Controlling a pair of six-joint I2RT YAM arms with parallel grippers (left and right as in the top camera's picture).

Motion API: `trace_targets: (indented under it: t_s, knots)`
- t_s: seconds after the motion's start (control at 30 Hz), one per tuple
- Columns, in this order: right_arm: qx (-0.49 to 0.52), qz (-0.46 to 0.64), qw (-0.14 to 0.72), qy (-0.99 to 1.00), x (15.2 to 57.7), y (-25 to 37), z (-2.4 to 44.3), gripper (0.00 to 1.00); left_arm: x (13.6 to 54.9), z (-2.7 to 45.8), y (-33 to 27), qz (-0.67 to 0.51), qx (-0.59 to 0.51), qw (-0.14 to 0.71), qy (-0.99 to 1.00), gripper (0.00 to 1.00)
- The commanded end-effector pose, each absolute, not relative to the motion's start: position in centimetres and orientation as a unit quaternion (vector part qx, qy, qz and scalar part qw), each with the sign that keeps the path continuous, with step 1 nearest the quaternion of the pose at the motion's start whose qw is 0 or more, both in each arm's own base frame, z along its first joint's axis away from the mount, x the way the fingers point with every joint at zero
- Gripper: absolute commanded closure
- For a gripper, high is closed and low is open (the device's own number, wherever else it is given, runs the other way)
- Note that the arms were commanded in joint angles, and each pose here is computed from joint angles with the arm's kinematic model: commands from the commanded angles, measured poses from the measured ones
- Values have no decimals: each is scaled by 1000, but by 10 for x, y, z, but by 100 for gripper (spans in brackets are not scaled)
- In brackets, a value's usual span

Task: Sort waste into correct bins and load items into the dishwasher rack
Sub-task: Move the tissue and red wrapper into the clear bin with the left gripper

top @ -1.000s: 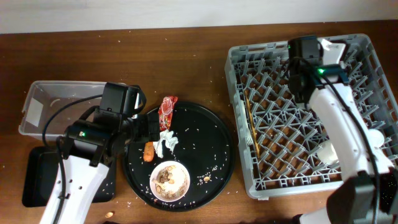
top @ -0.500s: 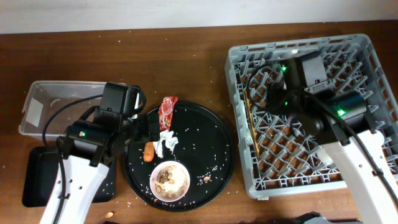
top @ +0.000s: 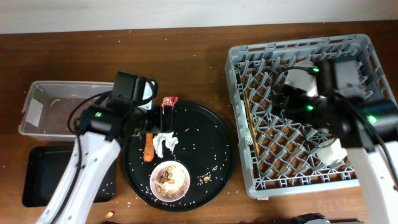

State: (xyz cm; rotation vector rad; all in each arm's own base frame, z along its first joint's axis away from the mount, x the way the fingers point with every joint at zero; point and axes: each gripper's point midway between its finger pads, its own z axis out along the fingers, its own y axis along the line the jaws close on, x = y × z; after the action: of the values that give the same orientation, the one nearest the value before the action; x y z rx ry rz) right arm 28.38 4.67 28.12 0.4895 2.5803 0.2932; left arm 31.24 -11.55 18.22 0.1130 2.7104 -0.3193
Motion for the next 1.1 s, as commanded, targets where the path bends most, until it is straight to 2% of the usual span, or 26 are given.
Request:
trace_targets:
  t_s: [0.0,0.07,0.1,0.13,0.2,0.27,0.33,0.4,0.47,0.5,0.57,0.63,0.7,0.73,0.77,0.83,0.9,0.97,1.07]
  knots:
    - [202,106,252,940,281,35,284,1,319,123,-131,-70,91,141,983,28]
    - [203,104,247,942,283,35,281,1,330,80,-131,-14,85,112,990,30]
    - [203,103,244,943,285,35,279,1,336,66,-130,-2,85,106,991,36]
    - [203,102,240,944,286,35,277,1,333,46,-129,6,71,80,994,40]
    - [204,100,232,946,289,36,272,1,327,18,-126,18,57,40,997,42]
    - [205,97,223,948,292,36,267,1,322,-1,-123,31,57,15,998,60]
    - [205,94,215,950,294,36,262,1,312,-11,-125,25,58,-13,998,99]
    - [206,93,211,951,296,36,260,1,320,6,-127,19,58,9,998,100]
    - [206,92,209,952,296,36,258,1,330,47,-131,6,56,47,997,100]
    - [206,92,209,952,296,36,258,1,335,89,-125,-1,48,83,995,100]
    - [206,92,209,952,296,36,258,1,346,140,-96,16,15,155,988,100]
    - [206,92,209,952,296,36,258,1,360,168,-49,44,-46,209,976,100]
    - [206,92,209,952,296,36,258,1,388,173,24,65,-129,247,958,100]
    - [206,92,209,952,296,36,258,1,398,166,48,73,-150,251,953,90]
    - [206,92,209,952,296,36,258,1,402,163,58,75,-156,254,951,60]
    - [206,92,209,952,296,36,258,1,404,168,60,72,-136,258,954,29]
    - [206,92,209,952,296,36,258,1,406,192,35,33,-112,280,953,28]
    - [206,92,209,952,296,36,258,1,406,194,-19,-25,-38,280,959,31]
    - [206,92,209,952,296,36,258,1,399,147,-84,4,52,227,973,30]
